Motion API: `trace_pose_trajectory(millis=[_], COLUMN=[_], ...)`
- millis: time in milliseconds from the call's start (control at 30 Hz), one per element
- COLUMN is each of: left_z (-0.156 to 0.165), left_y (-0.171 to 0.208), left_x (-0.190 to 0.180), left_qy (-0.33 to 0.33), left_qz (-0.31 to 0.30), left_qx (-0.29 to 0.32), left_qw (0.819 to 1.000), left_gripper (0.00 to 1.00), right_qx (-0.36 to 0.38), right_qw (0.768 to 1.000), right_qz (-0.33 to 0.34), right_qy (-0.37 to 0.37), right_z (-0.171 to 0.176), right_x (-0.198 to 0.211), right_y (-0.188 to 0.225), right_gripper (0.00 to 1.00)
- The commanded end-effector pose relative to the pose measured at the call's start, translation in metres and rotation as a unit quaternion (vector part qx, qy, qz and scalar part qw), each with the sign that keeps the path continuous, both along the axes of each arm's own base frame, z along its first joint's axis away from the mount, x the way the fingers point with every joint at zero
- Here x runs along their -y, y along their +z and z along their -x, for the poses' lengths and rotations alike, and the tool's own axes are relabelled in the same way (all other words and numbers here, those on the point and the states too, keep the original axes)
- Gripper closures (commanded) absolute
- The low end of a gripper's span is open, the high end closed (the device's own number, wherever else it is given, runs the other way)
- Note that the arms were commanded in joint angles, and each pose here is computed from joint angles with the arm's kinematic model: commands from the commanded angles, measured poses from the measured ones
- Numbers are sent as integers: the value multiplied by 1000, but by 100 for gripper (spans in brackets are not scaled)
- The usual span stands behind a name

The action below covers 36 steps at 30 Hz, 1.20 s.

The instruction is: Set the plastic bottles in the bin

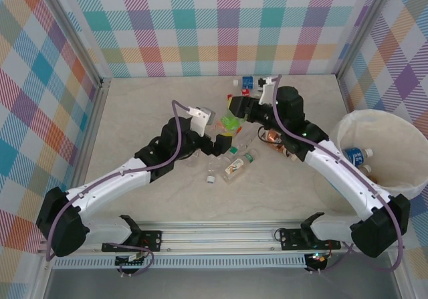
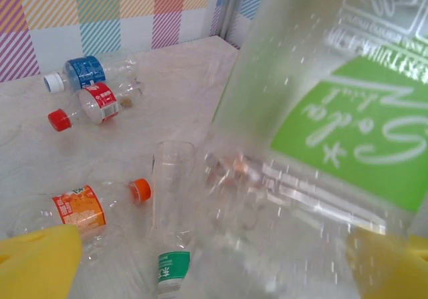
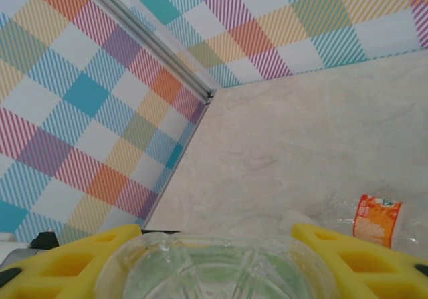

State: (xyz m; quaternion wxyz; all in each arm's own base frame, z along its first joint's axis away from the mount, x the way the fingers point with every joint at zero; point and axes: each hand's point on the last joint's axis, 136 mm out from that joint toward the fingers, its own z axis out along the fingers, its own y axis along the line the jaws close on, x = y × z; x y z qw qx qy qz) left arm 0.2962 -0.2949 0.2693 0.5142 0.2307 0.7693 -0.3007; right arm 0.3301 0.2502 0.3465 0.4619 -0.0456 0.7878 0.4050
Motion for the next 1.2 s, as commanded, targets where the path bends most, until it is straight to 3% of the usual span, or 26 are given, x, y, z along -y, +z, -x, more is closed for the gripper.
trace_pose_trajectory(millis=[0,167,367,500,667,933,1167], left_z=[-9,-22,-40,-49,-52,-39,-30], left_y=[14,3,-23,-46,-83,-115,-135], left_x=[-24,-50,-80,-109,-150,-162,-156], left_qy=[60,126,207,277,361,352,328], left_qz=[29,30,25,11,11,27,12], left_qx=[24,16,-35,-77,-157,-220,-266], left_qw=[997,991,977,958,919,909,907], left_gripper=[0,0,0,0,0,0,0], right_qx=[39,101,164,205,252,248,220], right_qw=[995,979,947,916,863,751,713], right_qz=[77,142,226,280,337,434,449], right_qy=[-55,-110,-160,-202,-279,-432,-492], right_z=[2,14,35,51,74,105,126], right_x=[35,73,116,147,194,269,302], right_y=[7,33,64,93,138,179,170], right_gripper=[49,49,49,49,49,49,50])
